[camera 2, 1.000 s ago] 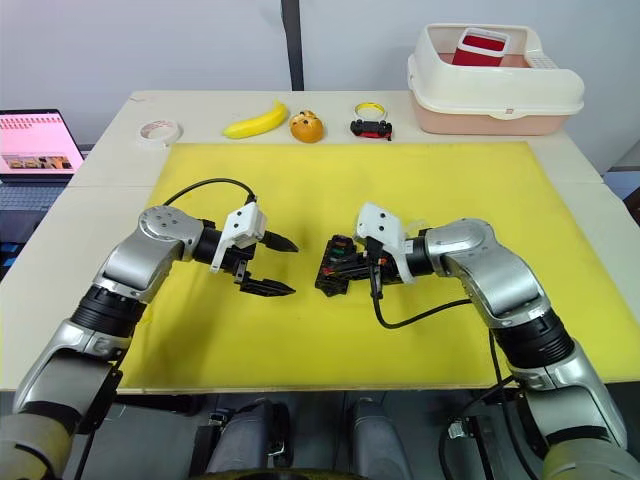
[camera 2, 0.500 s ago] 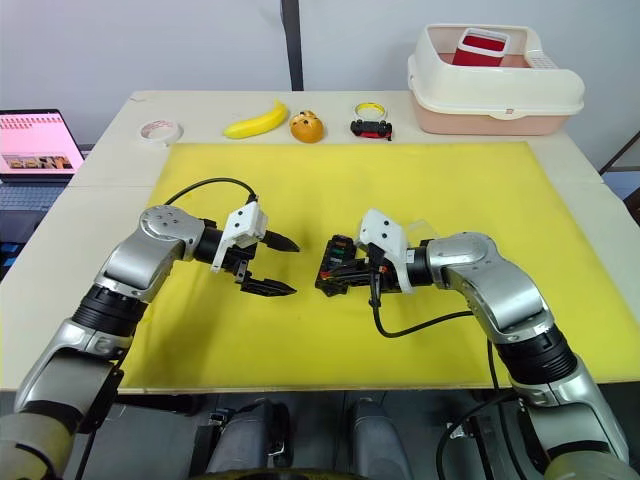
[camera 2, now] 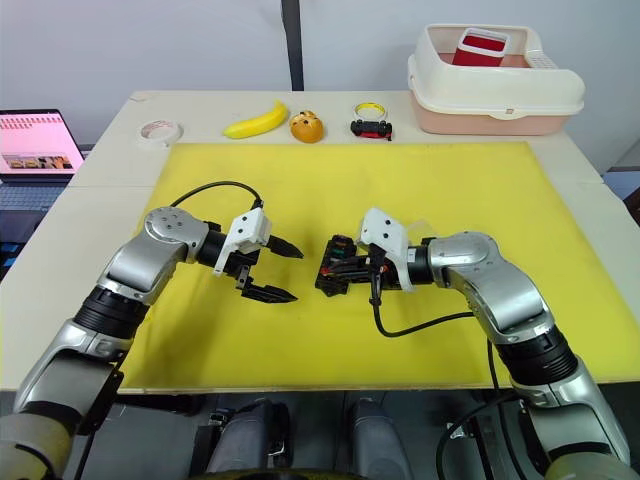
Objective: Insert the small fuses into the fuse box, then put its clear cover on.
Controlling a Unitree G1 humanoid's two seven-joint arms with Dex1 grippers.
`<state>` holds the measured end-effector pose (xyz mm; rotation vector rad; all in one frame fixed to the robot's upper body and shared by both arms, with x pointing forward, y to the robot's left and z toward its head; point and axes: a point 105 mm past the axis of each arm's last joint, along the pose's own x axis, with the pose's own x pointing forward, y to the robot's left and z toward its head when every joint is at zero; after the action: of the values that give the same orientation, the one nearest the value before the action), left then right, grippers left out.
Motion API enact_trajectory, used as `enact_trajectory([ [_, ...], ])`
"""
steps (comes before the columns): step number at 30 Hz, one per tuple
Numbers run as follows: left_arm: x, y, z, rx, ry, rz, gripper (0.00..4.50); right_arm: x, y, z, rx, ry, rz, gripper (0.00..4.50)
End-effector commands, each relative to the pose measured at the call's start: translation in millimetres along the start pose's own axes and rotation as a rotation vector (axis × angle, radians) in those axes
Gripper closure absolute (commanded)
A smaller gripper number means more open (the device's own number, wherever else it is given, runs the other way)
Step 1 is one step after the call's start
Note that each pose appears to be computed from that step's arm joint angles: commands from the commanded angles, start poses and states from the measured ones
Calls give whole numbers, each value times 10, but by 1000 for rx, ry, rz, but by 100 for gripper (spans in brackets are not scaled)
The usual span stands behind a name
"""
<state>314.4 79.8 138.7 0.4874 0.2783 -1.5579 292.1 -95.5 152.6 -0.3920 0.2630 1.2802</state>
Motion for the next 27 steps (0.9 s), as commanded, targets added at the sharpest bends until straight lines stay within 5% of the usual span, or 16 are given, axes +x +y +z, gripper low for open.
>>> enact_trajectory([
  [1,-26,2,90,41,-15,0,0,-46,-18,26,-33,-5,-16,442],
  [27,-34,15,89,37,-15,9,0,20,18,-69,-31,-5,-7,442],
])
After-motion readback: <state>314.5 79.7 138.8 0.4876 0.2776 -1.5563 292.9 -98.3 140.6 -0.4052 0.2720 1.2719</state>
